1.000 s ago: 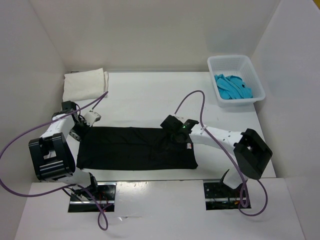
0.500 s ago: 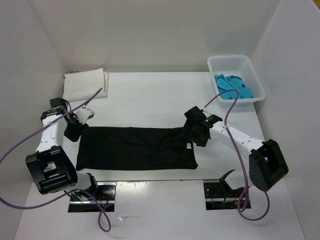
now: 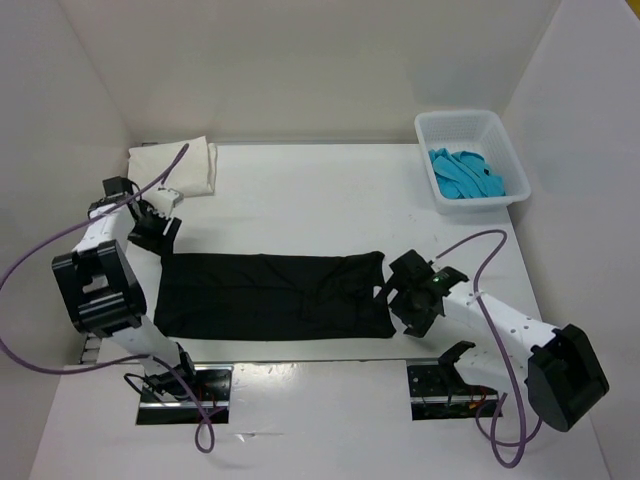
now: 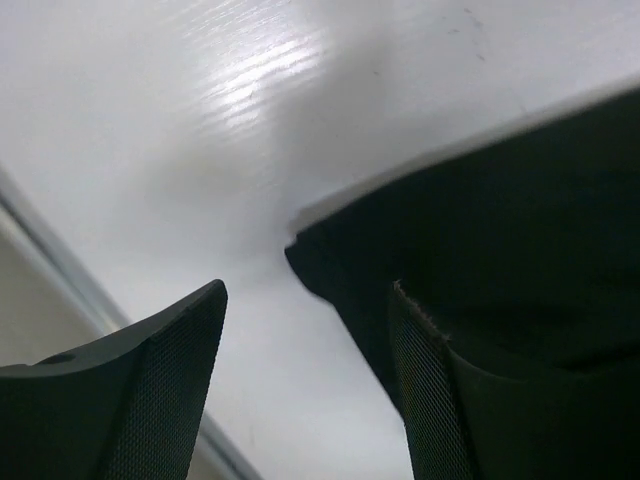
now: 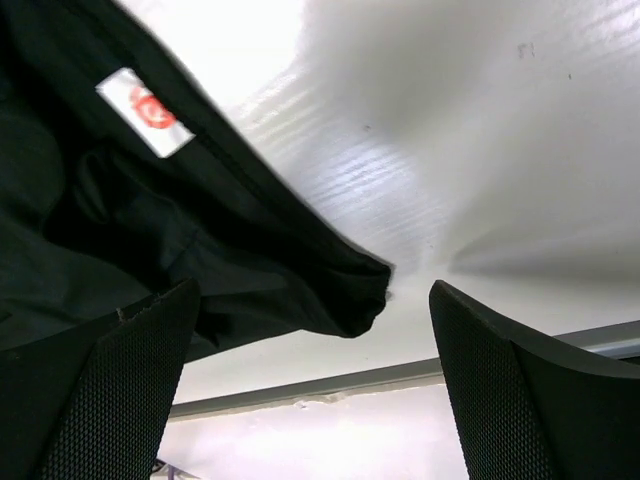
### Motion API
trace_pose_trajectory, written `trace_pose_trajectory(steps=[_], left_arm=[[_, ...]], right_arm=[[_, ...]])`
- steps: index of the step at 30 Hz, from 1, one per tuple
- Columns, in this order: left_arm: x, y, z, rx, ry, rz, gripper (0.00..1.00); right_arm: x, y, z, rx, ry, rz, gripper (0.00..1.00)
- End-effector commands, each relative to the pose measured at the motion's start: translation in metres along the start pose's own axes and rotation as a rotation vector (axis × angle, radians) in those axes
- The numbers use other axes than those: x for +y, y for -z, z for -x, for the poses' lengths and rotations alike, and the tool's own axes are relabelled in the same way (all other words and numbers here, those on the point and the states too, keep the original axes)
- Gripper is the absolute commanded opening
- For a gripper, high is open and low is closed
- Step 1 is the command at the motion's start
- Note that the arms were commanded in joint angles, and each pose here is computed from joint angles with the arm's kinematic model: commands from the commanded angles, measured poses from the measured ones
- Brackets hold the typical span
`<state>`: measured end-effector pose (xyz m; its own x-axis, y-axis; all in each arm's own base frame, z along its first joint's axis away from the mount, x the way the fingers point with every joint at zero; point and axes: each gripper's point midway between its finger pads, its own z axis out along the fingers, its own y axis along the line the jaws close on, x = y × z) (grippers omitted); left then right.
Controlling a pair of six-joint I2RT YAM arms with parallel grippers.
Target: Fold and stack the t-shirts
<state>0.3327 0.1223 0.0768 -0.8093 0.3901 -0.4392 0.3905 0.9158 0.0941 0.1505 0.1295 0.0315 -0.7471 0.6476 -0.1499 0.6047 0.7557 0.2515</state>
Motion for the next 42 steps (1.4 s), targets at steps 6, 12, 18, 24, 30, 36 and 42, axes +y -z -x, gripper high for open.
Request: trace_pose_trajectory(steps=[6, 12, 18, 24, 30, 36, 42], left_arm=[[0.022, -0.041, -0.008, 0.069, 0.074, 0.083, 0.73], [0.010, -0.046, -0.038, 0.155, 0.067, 0.080, 0.73], [0.007, -0.029, -0.050, 0.160, 0.074, 0.089, 0.73], [0.018, 0.000, -0.051, 0.149, 0.082, 0.131, 0.75], [0.025, 0.017, -0.058, 0.168, 0.110, 0.143, 0.75], [0.015, 0.023, -0.064, 0.207, 0.120, 0.103, 0.76], [0.003, 0.020, -0.054, 0.203, 0.101, 0.056, 0.76]], right_arm=[[-0.011, -0.025, -0.018, 0.098, 0.005, -0.077, 0.86], [-0.013, -0.029, -0.019, 0.108, 0.020, -0.106, 0.40], [0.010, -0.034, 0.003, 0.087, 0.029, -0.062, 0.00], [0.055, -0.047, 0.081, -0.014, 0.048, -0.046, 0.00], [0.117, -0.076, 0.191, -0.147, 0.137, -0.033, 0.00], [0.217, -0.113, 0.285, -0.313, 0.339, -0.111, 0.01], [0.316, -0.021, 0.361, -0.597, 0.376, 0.080, 1.00]])
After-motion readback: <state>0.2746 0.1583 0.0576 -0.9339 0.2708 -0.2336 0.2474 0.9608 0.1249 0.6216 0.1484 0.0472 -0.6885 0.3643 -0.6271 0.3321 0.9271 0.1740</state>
